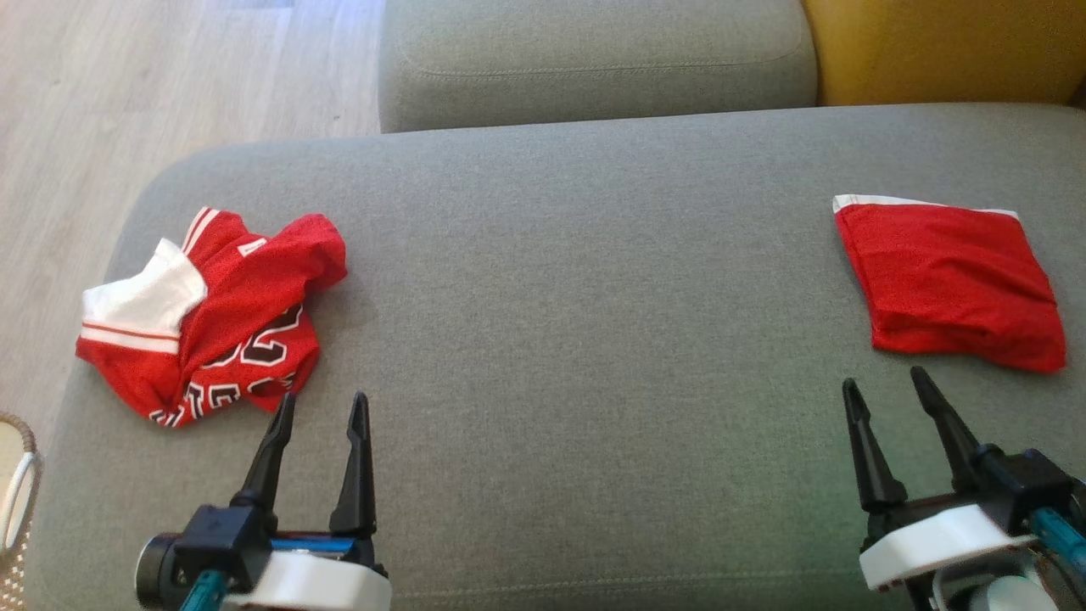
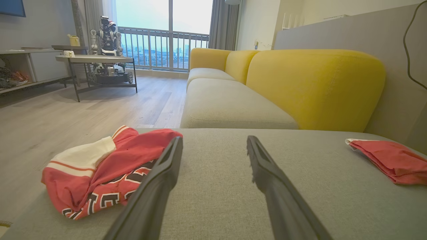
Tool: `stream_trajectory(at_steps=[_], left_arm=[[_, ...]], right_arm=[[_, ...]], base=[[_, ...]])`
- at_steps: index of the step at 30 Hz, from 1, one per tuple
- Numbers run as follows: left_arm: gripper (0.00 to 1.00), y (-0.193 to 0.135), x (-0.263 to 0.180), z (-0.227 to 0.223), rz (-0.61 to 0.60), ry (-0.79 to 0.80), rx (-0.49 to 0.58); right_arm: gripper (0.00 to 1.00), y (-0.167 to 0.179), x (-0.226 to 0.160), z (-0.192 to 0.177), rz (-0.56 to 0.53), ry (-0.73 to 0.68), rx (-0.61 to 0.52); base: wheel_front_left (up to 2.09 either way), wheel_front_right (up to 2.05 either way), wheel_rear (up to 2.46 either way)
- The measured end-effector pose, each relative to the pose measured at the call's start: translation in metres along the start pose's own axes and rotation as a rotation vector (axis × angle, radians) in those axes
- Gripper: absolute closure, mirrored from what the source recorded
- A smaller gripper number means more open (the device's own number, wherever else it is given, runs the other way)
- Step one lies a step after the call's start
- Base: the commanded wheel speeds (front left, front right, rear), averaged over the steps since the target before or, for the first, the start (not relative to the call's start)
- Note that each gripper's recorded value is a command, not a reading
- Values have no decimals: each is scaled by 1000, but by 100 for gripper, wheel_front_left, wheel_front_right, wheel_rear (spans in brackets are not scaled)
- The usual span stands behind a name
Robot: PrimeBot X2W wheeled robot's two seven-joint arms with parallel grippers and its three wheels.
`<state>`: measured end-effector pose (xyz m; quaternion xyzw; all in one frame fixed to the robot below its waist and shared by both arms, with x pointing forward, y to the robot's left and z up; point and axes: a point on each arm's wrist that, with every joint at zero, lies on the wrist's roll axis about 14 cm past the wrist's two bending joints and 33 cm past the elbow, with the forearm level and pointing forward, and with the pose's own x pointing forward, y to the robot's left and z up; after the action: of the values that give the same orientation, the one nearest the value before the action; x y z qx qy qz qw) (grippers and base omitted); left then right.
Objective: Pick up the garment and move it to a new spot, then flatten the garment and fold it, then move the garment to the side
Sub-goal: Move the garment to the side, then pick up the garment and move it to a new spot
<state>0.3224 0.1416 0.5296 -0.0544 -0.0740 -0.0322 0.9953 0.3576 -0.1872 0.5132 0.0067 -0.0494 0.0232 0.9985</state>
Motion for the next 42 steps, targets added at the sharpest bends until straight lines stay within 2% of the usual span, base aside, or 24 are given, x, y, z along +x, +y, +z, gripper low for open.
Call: stream_trajectory(at_steps=[12, 22, 30, 42], left_arm=[[0, 0, 0, 1, -6, -5, 34], [0, 9, -6, 2, 30, -5, 40], [0, 32, -23, 7, 127, -15, 62], [0, 79, -72, 11, 341, -10, 82]], right_arm=[[0, -4, -2, 0, -15, 1, 6], [0, 6, 4, -3, 18, 6, 15], [0, 43, 20, -7, 129, 17, 25], [0, 122, 39, -12, 353, 34, 57]], base=[[0, 0, 0], [0, 0, 0], [0, 0, 0], [0, 0, 0]])
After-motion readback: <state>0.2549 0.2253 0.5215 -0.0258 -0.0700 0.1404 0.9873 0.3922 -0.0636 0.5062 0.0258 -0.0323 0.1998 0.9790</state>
